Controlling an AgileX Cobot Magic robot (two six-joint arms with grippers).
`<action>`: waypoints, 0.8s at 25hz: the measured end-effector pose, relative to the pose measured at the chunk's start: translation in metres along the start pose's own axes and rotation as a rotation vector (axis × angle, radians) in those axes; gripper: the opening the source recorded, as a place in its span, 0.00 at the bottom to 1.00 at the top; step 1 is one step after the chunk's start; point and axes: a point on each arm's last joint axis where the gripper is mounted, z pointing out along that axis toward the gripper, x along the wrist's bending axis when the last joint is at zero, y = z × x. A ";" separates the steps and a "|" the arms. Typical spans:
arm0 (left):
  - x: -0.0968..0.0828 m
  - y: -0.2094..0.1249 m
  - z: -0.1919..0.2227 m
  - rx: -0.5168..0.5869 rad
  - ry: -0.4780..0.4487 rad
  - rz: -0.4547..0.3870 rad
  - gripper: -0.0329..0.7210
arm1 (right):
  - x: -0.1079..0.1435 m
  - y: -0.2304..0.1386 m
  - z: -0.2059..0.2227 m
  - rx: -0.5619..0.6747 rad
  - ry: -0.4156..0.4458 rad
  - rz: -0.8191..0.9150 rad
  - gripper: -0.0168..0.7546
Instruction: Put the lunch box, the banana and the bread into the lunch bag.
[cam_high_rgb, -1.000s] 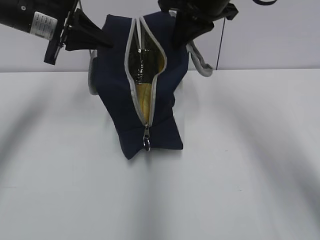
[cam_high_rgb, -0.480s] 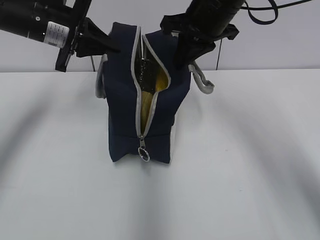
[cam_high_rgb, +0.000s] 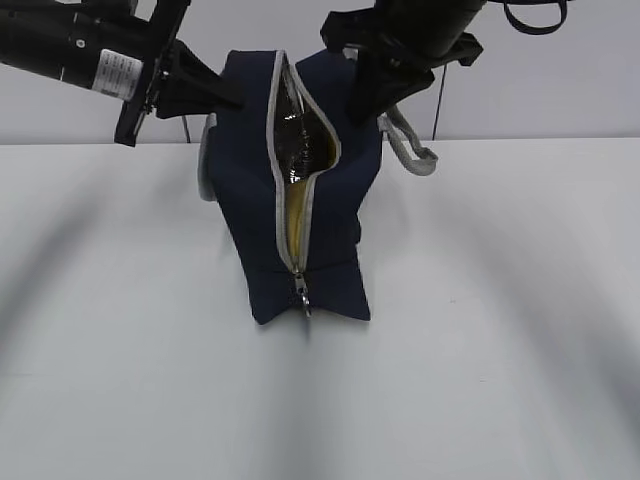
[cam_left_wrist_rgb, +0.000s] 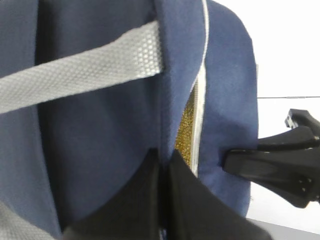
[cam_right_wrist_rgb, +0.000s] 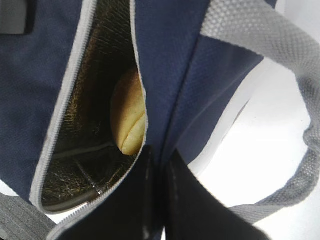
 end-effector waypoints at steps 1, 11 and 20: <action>0.000 0.000 0.000 -0.001 0.000 0.000 0.04 | 0.000 0.000 0.001 0.001 0.000 0.001 0.01; 0.006 0.000 0.004 0.017 0.013 -0.003 0.04 | -0.006 -0.002 0.008 0.023 -0.045 -0.001 0.01; 0.010 -0.003 0.013 0.043 0.014 -0.012 0.04 | -0.016 -0.003 0.023 0.063 -0.100 0.010 0.01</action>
